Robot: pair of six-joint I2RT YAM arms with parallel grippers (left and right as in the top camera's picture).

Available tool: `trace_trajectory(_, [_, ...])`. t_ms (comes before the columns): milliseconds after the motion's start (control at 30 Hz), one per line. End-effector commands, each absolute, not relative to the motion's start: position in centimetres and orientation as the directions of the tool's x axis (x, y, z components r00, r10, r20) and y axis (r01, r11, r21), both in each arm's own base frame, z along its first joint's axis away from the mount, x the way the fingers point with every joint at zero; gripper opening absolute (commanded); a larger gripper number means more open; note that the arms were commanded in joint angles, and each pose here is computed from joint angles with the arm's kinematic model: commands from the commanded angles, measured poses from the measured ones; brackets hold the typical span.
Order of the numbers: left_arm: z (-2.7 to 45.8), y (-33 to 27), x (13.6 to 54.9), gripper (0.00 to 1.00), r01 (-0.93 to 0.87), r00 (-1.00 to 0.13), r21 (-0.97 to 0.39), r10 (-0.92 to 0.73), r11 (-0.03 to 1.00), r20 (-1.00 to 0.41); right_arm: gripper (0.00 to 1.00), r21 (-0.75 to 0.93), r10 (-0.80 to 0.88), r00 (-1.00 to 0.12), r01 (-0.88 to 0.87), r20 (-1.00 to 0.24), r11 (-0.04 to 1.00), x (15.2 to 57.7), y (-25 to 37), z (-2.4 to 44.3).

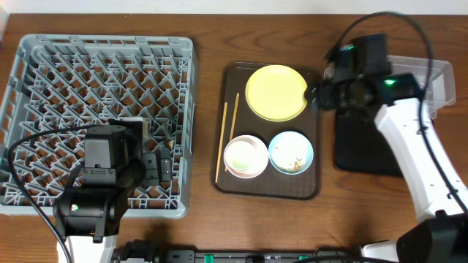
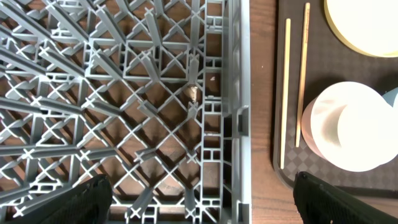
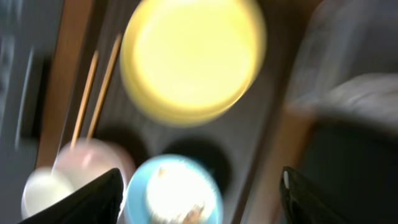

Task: Sort waste into correct bins and load items into the dishwasher
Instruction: 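Move the right gripper to the light-blue bowl and grip its rim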

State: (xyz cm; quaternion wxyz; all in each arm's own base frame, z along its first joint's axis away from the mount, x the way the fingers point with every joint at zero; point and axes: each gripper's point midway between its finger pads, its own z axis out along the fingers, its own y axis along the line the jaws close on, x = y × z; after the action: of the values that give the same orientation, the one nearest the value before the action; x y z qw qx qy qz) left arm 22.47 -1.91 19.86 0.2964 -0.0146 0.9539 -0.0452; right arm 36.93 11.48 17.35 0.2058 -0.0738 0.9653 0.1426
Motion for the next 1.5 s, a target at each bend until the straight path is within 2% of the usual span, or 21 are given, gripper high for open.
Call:
trace_trajectory(0, [20.7, -2.0, 22.7, 0.95, 0.002, -0.812, -0.108, -0.061, 0.994, -0.58, 0.75, 0.264, -0.247, -0.904, -0.347, -0.348, 0.9, 33.7, 15.0, 15.7])
trace_trajectory(167, [20.7, -2.0, 22.7, 0.95, 0.002, -0.812, -0.108, -0.061, 0.994, -0.58, 0.63, 0.228, -0.383, -0.893, -0.433, -0.235, 0.872, 29.2, 17.5, 12.5])
trace_trajectory(400, [20.7, -2.0, 22.7, 0.95, 0.003, -0.812, -0.108, -0.061, 0.994, -0.58, 0.62, 0.161, -0.484, -0.865, -0.5, -0.128, 0.851, 24.9, 18.1, 7.7])
trace_trajectory(533, [20.7, -2.0, 22.7, 0.95, 0.002, -0.812, -0.108, -0.061, 0.994, -0.58, 0.62, 0.076, -0.497, -0.855, -0.511, -0.149, 0.856, 24.9, 17.9, 5.9])
trace_trajectory(733, [20.7, -2.0, 22.6, 0.95, 0.002, -0.813, -0.108, -0.061, 0.994, -0.579, 0.59, 0.067, -0.534, -0.818, -0.558, -0.213, 0.827, 24.8, 19.6, 4.3])
trace_trajectory(867, [20.7, -2.0, 22.6, 0.95, 0.002, -0.815, -0.108, -0.061, 0.994, -0.577, 0.52, 0.067, -0.558, -0.803, -0.581, -0.209, 0.811, 23.9, 20.0, 3.4])
trace_trajectory(1000, [20.7, -2.0, 22.6, 0.95, 0.002, -0.814, -0.107, -0.061, 0.994, -0.577, 0.39, 0.035, -0.545, -0.815, -0.562, -0.195, 0.827, 23.6, 19.4, 2.8])
trace_trajectory(1200, [20.7, -2.0, 22.6, 0.95, 0.002, -0.815, -0.107, -0.061, 0.994, -0.577, 0.31, -0.027, -0.488, -0.852, -0.492, -0.192, 0.87, 24.1, 18.1, 2.4])
trace_trajectory(1367, [20.7, -2.0, 22.6, 0.95, 0.002, -0.815, -0.107, -0.061, 0.994, -0.577, 0.17, -0.041, -0.483, -0.856, -0.484, -0.186, 0.874, 24.0, 17.7, 2.3])
trace_trajectory(1467, [20.7, -2.0, 22.6, 0.95, 0.002, -0.814, -0.107, -0.061, 0.994, -0.577, 0.15, -0.041, -0.483, -0.856, -0.484, -0.186, 0.874, 24.0, 17.7, 2.3])
